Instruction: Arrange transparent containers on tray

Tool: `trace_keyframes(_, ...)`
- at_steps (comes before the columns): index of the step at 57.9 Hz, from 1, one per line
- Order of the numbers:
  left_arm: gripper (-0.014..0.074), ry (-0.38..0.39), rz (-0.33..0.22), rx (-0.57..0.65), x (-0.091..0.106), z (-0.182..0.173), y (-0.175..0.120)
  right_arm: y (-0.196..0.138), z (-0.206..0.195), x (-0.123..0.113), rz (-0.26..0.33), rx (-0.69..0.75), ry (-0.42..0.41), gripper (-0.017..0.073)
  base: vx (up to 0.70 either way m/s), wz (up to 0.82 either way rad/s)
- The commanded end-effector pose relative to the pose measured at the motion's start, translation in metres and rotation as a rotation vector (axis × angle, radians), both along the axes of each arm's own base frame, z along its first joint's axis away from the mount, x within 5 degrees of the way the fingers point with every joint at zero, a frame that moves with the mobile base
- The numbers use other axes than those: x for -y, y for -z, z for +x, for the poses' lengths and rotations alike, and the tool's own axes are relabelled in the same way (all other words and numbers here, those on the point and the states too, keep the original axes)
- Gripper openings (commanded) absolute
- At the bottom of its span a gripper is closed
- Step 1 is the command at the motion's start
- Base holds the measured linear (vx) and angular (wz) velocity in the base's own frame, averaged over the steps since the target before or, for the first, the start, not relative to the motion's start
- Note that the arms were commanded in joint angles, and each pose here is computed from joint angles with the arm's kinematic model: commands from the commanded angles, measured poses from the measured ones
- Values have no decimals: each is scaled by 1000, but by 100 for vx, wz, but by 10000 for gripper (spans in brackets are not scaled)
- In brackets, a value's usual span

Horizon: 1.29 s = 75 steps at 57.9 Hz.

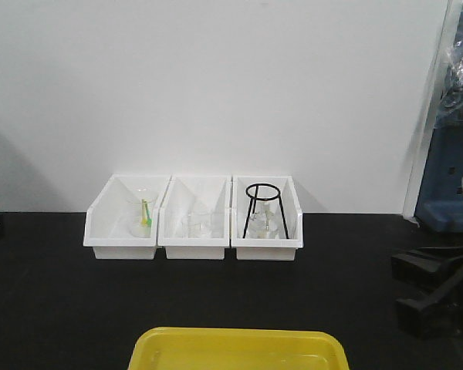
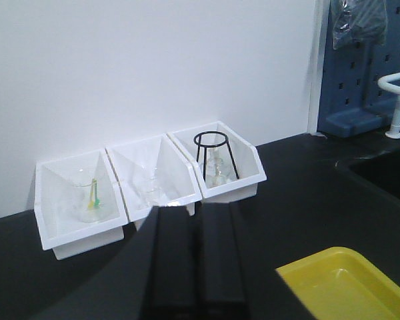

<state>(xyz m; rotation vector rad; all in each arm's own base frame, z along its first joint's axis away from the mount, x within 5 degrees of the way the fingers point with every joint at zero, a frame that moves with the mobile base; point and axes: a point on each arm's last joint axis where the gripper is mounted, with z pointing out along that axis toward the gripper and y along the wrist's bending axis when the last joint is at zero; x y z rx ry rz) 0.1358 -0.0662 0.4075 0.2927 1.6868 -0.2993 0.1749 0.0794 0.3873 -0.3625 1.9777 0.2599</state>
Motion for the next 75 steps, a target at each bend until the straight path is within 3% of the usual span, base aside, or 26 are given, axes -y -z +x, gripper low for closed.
trace_keyframes(1,-8,36,-36,83,2,-4,-15,-18,-2,2,27,114,-6,-13,0,0)
trace_keyframes(17,-8,35,-35,83,2,-4,-15,-18,-2,2,27,114,-6,-13,0,0)
trace_keyframes(26,-6,-8,13,33,-7,-9,-5,-18,-2,2,27,114,-6,-13,0,0)
trace_keyframes(32,-6,-32,27,40,-19,-21,19,-18,-2,2,27,114,-6,-13,0,0)
trace_keyframes(42,-6,-122,-40,31,-44,-50,81,-18,-2,2,27,114,-6,-13,0,0)
trace_keyframes(53,-6,-180,36,238,-55,-75,132,-18,-2,2,27,114,-6,-13,0,0)
trace_keyframes(58,-6,-232,12,270,-59,-81,160,-18,-2,2,27,114,-6,-13,0,0)
trace_keyframes(63,-6,-287,-53,278,-62,-86,182,-18,-2,2,27,114,-6,-13,0,0)
trace_keyframes(69,-6,-334,-127,219,-64,-79,210,-17,-2,2,24,108,-5,-13,0,0)
trace_keyframes(75,-6,-361,-182,149,-65,-79,214,-17,-2,2,22,106,-4,-13,0,1)
